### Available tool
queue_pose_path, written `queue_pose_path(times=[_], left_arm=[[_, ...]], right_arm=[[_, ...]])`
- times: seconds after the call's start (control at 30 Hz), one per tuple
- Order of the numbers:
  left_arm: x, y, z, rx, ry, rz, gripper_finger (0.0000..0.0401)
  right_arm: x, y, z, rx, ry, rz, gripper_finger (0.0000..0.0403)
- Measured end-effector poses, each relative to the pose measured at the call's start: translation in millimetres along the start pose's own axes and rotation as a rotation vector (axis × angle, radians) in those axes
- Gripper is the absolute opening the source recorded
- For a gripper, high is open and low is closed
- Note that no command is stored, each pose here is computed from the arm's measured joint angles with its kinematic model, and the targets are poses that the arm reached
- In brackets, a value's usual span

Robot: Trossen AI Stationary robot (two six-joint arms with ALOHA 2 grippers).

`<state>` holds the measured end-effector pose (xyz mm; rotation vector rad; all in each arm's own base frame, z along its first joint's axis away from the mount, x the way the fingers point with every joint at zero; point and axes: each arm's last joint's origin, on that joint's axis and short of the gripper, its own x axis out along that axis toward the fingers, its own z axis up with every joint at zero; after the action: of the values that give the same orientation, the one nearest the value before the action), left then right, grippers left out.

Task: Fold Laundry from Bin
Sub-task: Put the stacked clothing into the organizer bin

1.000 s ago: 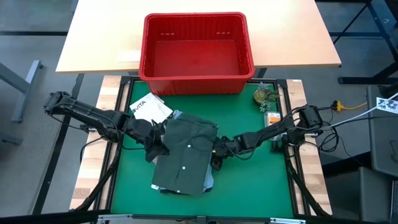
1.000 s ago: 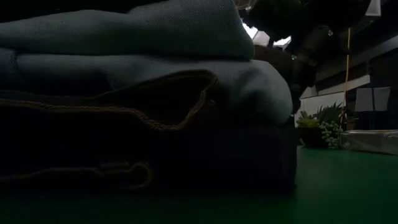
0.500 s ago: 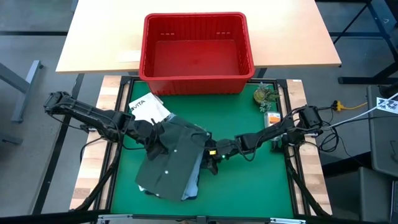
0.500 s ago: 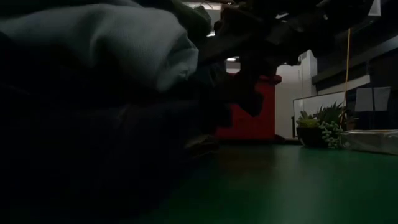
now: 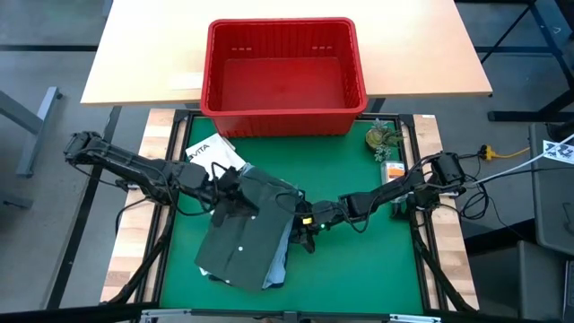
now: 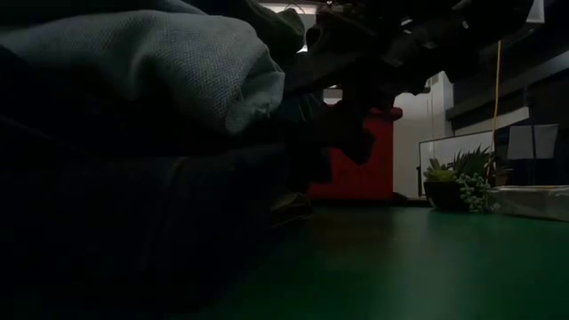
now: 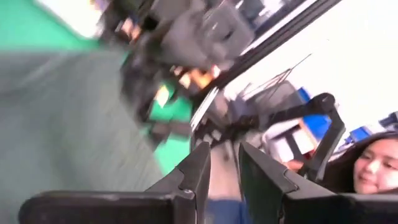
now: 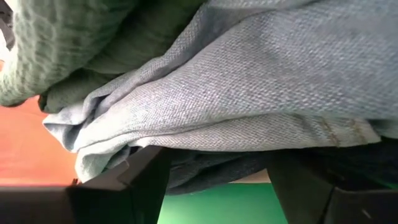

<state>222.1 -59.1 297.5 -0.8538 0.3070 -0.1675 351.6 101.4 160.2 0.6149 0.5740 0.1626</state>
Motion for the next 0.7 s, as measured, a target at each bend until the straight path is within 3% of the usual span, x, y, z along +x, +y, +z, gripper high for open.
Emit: queue_pose_path(times=[0.17, 0.53, 0.7], left_arm=[[19, -5, -10, 0.100, -0.016, -0.048, 0.0080], [45, -8, -56, 0.150, 0.167, -0.049, 0.0080], [46, -4, -81, 0.153, 0.311, 0.032, 0.0080]], right_arm=[[0, 0, 0, -0.011, 0.002, -0.003, 0.0253], [0, 0, 0, -0.012, 0.002, -0.003, 0.0253], [0, -1, 0, -0.063, 0.019, 0.013, 0.0253]])
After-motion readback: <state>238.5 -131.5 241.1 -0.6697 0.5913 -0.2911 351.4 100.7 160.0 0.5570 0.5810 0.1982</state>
